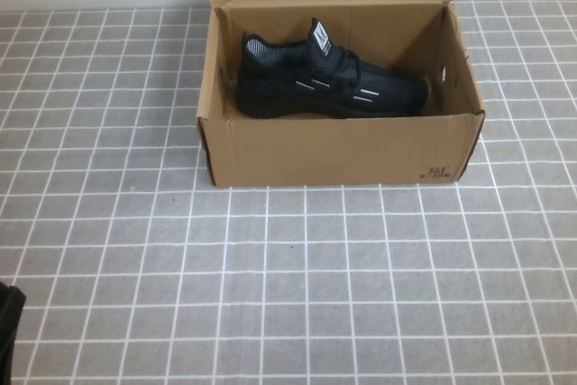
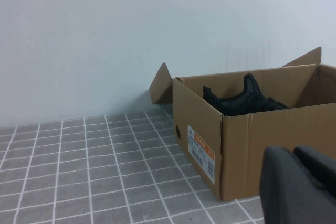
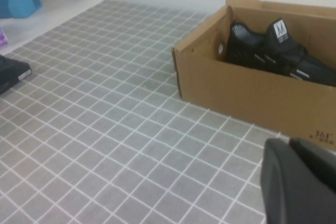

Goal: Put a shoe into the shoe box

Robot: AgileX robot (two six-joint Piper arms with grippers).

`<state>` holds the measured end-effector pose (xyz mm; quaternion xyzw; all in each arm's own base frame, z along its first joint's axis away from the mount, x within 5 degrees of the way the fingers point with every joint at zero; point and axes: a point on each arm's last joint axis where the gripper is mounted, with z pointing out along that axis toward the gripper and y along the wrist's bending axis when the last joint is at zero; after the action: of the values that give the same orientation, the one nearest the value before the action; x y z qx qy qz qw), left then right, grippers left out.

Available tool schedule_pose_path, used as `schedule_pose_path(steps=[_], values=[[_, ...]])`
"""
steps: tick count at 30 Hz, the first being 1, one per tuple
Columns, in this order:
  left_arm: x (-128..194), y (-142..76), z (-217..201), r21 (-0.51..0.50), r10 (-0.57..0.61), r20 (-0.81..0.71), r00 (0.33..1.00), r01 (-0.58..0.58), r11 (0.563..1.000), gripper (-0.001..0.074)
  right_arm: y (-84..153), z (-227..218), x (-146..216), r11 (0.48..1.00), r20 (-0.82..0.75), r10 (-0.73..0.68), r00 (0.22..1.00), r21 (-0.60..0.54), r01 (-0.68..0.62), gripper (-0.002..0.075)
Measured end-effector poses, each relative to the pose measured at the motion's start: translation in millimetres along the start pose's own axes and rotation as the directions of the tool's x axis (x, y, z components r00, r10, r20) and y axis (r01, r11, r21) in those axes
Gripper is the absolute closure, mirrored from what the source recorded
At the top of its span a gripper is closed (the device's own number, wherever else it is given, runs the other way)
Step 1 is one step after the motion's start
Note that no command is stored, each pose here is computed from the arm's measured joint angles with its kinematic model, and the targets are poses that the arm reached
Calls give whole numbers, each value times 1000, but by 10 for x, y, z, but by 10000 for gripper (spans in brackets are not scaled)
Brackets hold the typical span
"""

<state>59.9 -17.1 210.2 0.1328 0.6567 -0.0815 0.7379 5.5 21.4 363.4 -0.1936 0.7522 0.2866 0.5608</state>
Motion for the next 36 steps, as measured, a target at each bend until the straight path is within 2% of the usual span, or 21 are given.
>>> schedule_pose_path(steps=[14, 19, 22, 27, 30, 36], values=[[0, 1, 0, -1, 1, 0, 1000, -1, 1000, 736, -7, -1, 36, 1000, -40, -6, 999, 7, 6, 742], [0, 1, 0, -1, 1, 0, 1000, -1, 1000, 736, -142, 132, 114, 990, -9, -82, 997, 114, 83, 743], [0, 1, 0, -1, 1, 0, 1000, -1, 1000, 736, -305, 372, 264, 965, 107, -150, 983, 233, 122, 742], [0, 1, 0, -1, 1, 0, 1000, -1, 1000, 736, -619, 684, 807, 909, 271, -227, 936, 405, 103, 742], [0, 1, 0, -1, 1, 0, 1000, -1, 1000, 736, -711, 692, 1078, 887, 327, -235, 915, 458, 64, 742], [0, 1, 0, -1, 1, 0, 1000, -1, 1000, 736, -732, 629, 1276, 877, 359, -201, 912, 480, 4, 742]])
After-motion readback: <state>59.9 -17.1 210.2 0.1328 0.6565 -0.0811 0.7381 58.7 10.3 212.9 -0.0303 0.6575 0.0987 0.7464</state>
